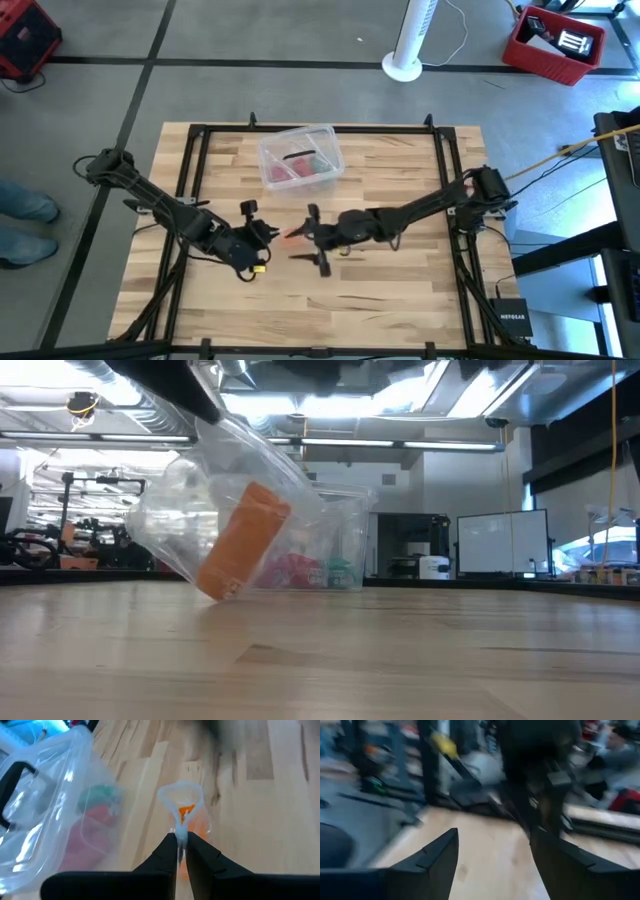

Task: Roll bandage
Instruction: Close the transparent zip bag

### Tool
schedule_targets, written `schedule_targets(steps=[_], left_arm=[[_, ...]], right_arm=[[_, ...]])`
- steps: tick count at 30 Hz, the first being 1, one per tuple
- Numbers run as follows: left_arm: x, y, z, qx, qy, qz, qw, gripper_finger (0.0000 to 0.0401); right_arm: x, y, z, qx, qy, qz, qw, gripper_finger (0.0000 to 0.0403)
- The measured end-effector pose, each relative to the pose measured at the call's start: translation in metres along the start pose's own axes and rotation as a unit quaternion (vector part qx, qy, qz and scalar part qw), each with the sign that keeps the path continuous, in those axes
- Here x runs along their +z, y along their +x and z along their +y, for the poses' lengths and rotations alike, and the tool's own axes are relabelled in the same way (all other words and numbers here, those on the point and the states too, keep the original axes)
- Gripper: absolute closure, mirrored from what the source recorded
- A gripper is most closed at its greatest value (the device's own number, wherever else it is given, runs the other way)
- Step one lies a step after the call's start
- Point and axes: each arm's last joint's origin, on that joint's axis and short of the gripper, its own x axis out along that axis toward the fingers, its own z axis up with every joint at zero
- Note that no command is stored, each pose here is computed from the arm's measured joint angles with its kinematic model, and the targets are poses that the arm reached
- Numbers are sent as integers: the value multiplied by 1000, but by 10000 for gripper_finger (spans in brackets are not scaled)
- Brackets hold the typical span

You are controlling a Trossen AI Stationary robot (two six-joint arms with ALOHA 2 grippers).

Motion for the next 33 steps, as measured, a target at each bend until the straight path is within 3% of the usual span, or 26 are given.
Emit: schedule_targets(steps=[4,10,20,33], left_arm=[[2,-1,-3,-35,32,-3,999,382],[4,1,1,-33,16,-3,999,377],[4,2,2,-29,-6,-1,1000,379],[4,1,1,-32,-6,-2,999,377]], right_arm=[[-23,9,-6,-60,-15,42,997,159],[-25,10,0,-26,-13,49,998,159],[-28,10,-5,-33,4,59,998,159],[-39,15,-3,-41,-13,68,997,159]])
